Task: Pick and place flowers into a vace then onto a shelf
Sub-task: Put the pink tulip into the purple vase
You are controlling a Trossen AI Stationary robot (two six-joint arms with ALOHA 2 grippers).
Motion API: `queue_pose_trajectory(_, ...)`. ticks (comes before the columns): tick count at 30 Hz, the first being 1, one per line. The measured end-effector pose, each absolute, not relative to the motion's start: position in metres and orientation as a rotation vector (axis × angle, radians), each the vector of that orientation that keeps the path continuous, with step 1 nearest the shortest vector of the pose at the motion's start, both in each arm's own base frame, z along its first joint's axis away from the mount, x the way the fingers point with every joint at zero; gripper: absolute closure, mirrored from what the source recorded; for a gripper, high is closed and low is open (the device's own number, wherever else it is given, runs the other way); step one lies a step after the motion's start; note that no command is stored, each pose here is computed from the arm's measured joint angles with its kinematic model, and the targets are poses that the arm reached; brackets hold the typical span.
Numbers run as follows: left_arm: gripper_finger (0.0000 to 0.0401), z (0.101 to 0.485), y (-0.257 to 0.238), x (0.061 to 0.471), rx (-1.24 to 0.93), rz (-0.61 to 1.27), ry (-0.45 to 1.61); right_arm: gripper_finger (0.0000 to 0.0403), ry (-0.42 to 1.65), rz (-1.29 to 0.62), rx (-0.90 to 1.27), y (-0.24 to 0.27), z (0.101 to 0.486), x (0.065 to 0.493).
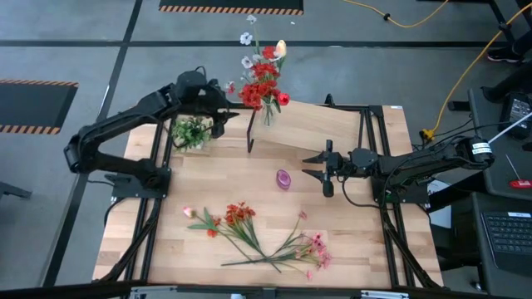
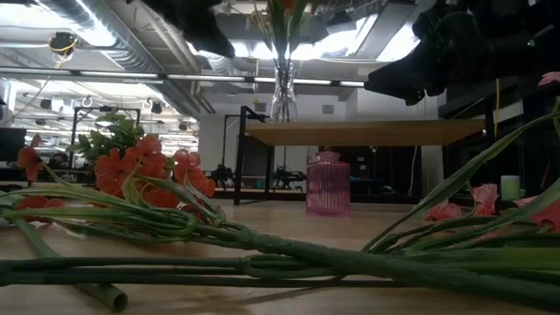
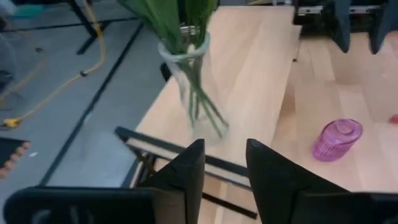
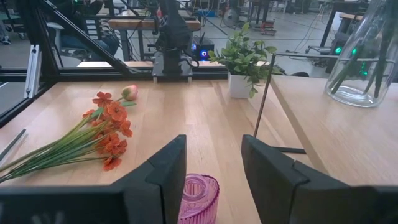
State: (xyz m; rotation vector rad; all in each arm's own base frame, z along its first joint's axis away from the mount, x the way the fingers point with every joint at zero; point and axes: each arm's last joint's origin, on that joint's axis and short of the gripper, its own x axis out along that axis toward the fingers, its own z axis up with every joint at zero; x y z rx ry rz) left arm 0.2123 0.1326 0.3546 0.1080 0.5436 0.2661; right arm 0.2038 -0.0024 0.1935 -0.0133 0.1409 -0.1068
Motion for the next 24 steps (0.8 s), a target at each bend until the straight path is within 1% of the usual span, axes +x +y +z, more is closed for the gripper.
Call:
queue_pose_trajectory(5,0.0310,0.365,0.112,0.196,0.086,0.258,0.548,0.0246,0.145,-0.107,-0.014,-0.002,0.193,0.204)
queue_pose_trajectory(12,0.0327,0.354,0.084,0.191,-0.069,0.193,0.676,0.0246,0.140,-0.107,-0.016,-0.002,0.194,0.204)
queue_pose_trajectory(18,0.0336,0.315,0.065,0.197,-0.087,0.200,0.811,0.0246,0.139,-0.107,-0.012,-0.002,0.194,0.204)
queue_pose_trajectory(24,0.0333,0.267,0.054,0.197,-0.152,0.175,0.940,0.0246,0.152,-0.107,-0.011,-0.002,0.192,0.204)
